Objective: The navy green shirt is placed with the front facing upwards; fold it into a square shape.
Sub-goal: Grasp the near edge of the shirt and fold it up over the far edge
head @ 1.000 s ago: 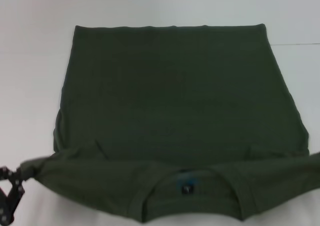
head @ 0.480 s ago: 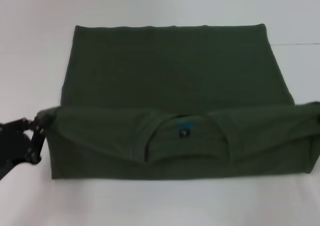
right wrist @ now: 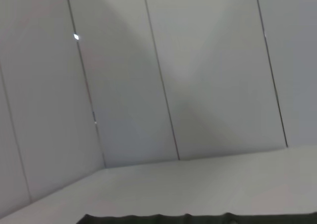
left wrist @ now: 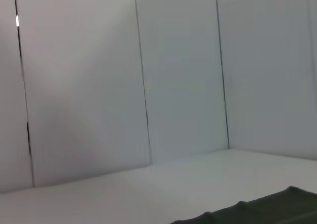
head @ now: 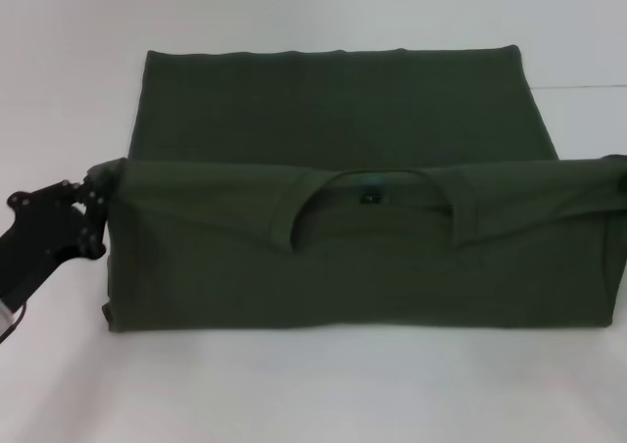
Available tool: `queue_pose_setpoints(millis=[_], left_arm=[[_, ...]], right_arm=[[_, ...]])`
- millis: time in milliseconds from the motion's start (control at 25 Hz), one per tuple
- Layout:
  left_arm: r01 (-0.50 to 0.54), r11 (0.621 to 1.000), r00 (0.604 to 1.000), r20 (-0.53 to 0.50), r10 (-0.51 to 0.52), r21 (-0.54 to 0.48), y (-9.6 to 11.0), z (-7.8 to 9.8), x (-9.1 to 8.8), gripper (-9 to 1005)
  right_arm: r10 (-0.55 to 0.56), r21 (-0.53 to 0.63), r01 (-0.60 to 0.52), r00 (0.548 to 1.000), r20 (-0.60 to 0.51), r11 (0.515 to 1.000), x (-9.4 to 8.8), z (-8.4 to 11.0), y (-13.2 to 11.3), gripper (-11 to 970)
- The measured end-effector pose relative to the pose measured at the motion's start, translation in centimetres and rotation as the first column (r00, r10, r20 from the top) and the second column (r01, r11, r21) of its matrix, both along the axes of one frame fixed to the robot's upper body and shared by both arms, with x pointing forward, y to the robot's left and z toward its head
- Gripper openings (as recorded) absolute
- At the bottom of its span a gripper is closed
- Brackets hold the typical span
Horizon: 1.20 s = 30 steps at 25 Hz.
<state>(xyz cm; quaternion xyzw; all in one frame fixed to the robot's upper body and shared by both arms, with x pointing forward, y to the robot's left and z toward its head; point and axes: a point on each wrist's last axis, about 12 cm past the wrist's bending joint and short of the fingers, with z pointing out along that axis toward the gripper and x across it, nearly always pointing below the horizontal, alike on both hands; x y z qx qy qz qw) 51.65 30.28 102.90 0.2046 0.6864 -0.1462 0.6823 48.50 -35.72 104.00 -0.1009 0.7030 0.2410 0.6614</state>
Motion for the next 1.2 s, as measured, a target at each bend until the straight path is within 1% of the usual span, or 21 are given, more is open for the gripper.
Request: queue_pose_setpoints(millis=[360, 640, 800, 920, 1200], left_arm=[[-0.046, 0.998, 0.998, -0.045, 0.048, 0.042, -1.7, 0.6, 4.0, 130], [-0.093, 0.992, 0.994, -0.057, 0.098, 0.09, -2.8, 1.2, 6.5, 132], [-0.124, 0.985, 0.987, -0.091, 0.135, 0.116, -3.1, 1.2, 7.6, 132], [-0.139, 0.982, 0.983, -0.105, 0.153, 0.125, -3.5, 1.1, 8.0, 133], [-0.149, 0.976, 0.977, -0.129, 0.17, 0.156, -4.2, 1.3, 9.1, 135]], right_arm=[[-0.031, -0.019, 0.03, 0.997, -0.07, 0.999, 4.2, 0.3, 1.2, 43], [-0.069, -0.057, 0.062, 0.991, -0.117, 0.996, 6.4, 0.2, 2.0, 60], [-0.101, -0.083, 0.089, 0.982, -0.159, 0.993, 7.4, 0.0, 2.2, 70], [-0.116, -0.105, 0.098, 0.976, -0.185, 0.99, 8.1, -0.3, 2.6, 78], [-0.124, -0.148, 0.097, 0.974, -0.192, 0.984, 9.7, 0.2, 3.1, 95]])
